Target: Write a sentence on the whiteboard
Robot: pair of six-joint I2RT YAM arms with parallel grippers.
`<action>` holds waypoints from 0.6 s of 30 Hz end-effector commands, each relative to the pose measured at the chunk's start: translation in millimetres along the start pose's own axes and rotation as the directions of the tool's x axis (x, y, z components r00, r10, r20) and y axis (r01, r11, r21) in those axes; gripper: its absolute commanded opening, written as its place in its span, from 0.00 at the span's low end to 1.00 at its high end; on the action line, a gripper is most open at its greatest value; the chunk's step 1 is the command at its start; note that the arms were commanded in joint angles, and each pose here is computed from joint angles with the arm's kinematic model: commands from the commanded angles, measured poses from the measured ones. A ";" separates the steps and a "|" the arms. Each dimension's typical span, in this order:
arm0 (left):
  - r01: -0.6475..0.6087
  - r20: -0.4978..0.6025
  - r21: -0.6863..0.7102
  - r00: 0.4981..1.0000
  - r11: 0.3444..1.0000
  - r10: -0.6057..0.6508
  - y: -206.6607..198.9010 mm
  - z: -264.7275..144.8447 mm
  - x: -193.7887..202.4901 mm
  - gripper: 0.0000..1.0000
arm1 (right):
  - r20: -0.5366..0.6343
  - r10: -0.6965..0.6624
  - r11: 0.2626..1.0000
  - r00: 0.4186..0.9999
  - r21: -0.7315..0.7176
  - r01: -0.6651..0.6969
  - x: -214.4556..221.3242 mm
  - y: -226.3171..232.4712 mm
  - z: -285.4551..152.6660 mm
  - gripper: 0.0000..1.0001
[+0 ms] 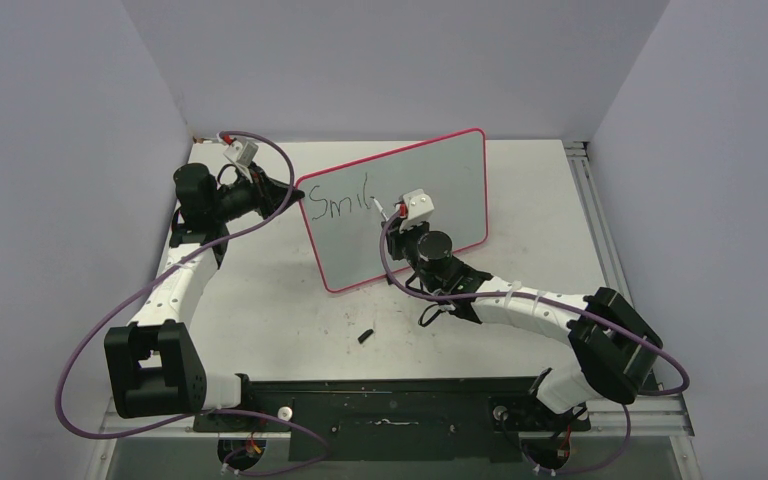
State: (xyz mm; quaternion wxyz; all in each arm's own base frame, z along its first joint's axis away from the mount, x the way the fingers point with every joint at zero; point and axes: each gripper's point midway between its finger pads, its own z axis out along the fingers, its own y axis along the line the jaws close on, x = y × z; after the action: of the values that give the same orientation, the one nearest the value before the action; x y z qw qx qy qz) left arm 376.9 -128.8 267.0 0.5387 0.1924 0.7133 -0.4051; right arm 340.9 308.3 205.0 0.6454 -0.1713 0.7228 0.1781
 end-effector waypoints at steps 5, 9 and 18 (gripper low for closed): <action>-0.041 0.012 0.014 0.999 0.999 0.041 -7.4 -5.1 -8.0 0.00 | 0.080 0.028 0.998 0.996 0.059 -0.033 -30.3 -14.9 -1.0 0.05; -0.042 0.012 0.015 0.999 0.999 0.042 -7.6 -5.0 -7.9 0.00 | 0.101 0.029 0.997 0.994 0.063 -0.036 -38.3 -16.6 1.1 0.05; -0.043 0.013 0.017 0.999 0.999 0.043 -7.6 -5.3 -8.6 0.00 | 0.122 0.021 0.999 0.992 0.032 -0.025 -48.3 -8.5 9.1 0.05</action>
State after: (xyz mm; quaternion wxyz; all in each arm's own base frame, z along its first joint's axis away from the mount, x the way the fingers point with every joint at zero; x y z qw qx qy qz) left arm 376.9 -128.5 266.8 0.5384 0.1919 0.7136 -0.4051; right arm 346.9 302.7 211.0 0.6531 -0.1626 0.7203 0.1679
